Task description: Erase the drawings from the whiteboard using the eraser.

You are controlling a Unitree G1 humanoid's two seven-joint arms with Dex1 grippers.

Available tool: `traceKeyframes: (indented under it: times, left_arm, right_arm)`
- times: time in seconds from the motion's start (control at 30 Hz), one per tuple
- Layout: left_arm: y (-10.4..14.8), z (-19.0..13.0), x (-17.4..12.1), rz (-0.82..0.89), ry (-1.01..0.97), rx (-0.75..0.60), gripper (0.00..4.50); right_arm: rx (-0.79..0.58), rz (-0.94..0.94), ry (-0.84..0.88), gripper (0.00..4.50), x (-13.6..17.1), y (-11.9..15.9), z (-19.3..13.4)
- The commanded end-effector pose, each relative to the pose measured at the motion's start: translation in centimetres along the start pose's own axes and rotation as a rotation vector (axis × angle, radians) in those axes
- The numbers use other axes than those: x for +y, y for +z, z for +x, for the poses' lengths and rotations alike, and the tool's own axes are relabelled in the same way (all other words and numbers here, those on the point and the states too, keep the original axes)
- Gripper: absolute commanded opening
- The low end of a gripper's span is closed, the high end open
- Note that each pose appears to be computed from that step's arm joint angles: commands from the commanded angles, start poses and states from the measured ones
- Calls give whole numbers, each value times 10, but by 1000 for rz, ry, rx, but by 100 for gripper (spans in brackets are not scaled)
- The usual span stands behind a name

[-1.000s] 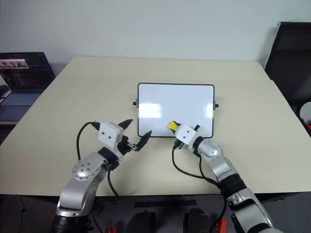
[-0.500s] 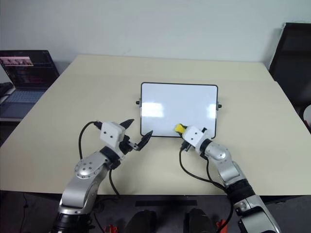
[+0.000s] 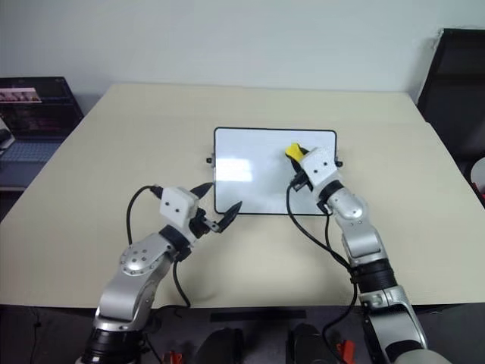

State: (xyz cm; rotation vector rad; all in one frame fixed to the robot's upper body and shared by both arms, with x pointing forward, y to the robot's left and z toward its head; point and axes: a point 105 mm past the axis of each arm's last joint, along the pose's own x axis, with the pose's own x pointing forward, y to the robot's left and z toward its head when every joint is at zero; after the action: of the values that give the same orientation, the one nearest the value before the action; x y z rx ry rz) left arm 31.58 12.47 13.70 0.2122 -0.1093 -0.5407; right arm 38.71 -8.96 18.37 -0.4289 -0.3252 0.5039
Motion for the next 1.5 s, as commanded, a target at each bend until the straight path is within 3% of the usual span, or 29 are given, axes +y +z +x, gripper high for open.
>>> traceKeyframes:
  times: [0.03, 0.4, 0.53, 0.63, 0.87, 1.2, 1.5]
  left_arm:
    - [12, 0, 1, 15, -10, -42, 450]
    - [9, 2, -1, 10, -19, -39, 450]
    - [8, -1, 4, 16, -9, -34, 450]
    - [9, -3, 4, 15, -19, -36, 450]
    - [28, 3, -15, -40, -193, -114, 450]
    - [52, 18, -60, -50, -598, -189, 450]
    - [54, 40, -77, 33, -758, -221, 450]
  right_arm:
    - [-31, 12, -15, 87, -4, 12, 0]
    - [17, 75, -36, 87, -2, 18, -11]
    - [137, 211, -100, 87, -10, 1, -29]
    - [238, 312, -237, 87, -35, -10, -55]
    - [332, 305, -427, 87, -77, -7, -95]
    - [486, 302, -456, 87, -75, -15, -114]
    - [585, 370, -473, 87, -89, -36, -130]
